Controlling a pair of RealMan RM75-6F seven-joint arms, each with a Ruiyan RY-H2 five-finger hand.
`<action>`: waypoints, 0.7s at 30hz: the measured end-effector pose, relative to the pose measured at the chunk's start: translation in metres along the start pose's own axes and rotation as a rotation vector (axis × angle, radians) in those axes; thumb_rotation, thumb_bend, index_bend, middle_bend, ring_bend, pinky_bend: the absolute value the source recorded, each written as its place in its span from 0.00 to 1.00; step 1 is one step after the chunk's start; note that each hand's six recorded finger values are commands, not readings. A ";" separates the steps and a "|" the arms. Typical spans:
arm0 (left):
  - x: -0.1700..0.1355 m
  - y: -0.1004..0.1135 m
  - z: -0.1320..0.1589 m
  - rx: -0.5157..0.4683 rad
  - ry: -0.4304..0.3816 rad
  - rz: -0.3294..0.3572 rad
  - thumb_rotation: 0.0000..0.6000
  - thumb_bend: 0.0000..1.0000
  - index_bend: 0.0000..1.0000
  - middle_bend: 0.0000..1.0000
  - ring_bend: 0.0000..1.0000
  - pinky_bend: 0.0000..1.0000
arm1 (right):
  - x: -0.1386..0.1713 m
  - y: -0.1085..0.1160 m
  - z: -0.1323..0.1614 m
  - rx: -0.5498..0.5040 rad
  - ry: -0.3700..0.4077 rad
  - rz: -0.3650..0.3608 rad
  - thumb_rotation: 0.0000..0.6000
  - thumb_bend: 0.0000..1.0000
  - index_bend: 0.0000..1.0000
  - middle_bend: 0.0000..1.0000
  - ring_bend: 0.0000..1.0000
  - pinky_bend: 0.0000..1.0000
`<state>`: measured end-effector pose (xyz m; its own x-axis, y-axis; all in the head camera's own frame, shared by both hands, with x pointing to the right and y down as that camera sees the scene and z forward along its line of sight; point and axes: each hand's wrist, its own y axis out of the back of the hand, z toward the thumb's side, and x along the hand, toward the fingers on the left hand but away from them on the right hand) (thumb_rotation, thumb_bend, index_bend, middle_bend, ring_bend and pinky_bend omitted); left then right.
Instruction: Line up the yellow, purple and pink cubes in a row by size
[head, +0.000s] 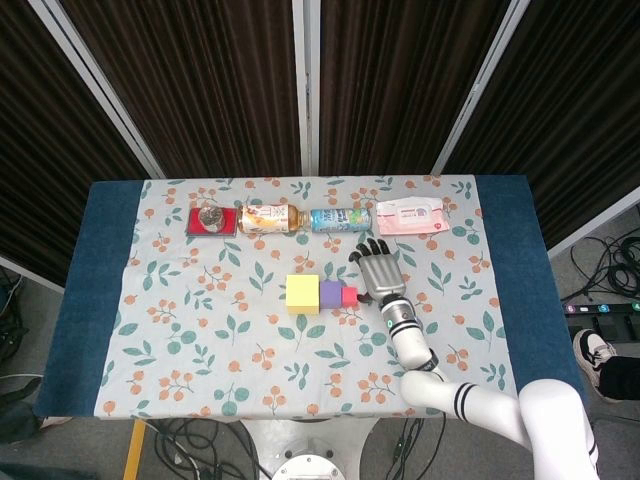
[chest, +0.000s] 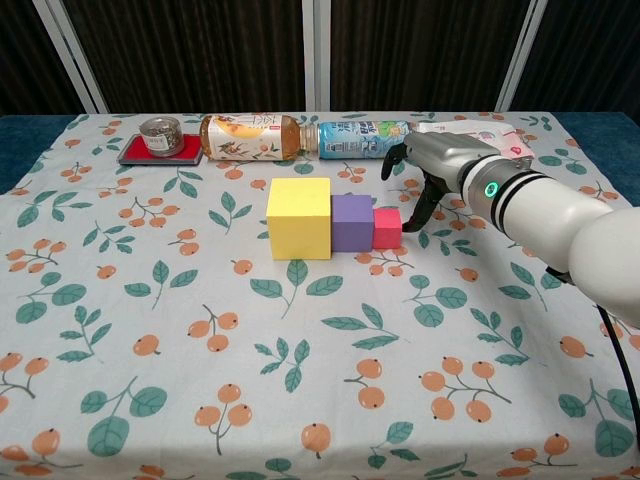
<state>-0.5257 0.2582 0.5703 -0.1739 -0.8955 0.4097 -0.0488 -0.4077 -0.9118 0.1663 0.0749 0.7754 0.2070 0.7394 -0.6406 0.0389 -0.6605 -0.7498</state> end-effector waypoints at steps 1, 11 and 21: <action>0.000 0.000 0.000 0.000 0.000 0.000 1.00 0.07 0.33 0.33 0.17 0.23 | 0.001 0.000 -0.001 0.004 0.000 -0.002 1.00 0.03 0.28 0.14 0.00 0.00; 0.004 0.002 0.002 -0.006 -0.008 0.011 1.00 0.07 0.33 0.33 0.17 0.23 | 0.025 0.028 -0.029 0.004 0.000 -0.074 1.00 0.10 0.27 0.17 0.04 0.03; 0.010 0.001 0.009 0.002 -0.021 0.015 1.00 0.07 0.33 0.33 0.17 0.23 | 0.118 0.089 -0.115 -0.058 -0.021 -0.218 1.00 0.15 0.19 0.13 0.02 0.06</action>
<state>-0.5189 0.2470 0.5739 -0.1535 -0.9050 0.3968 -0.0449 -0.3947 -0.9177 0.3065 0.0881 0.6519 0.1669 0.8677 -0.4683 0.1372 -0.4908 -0.8604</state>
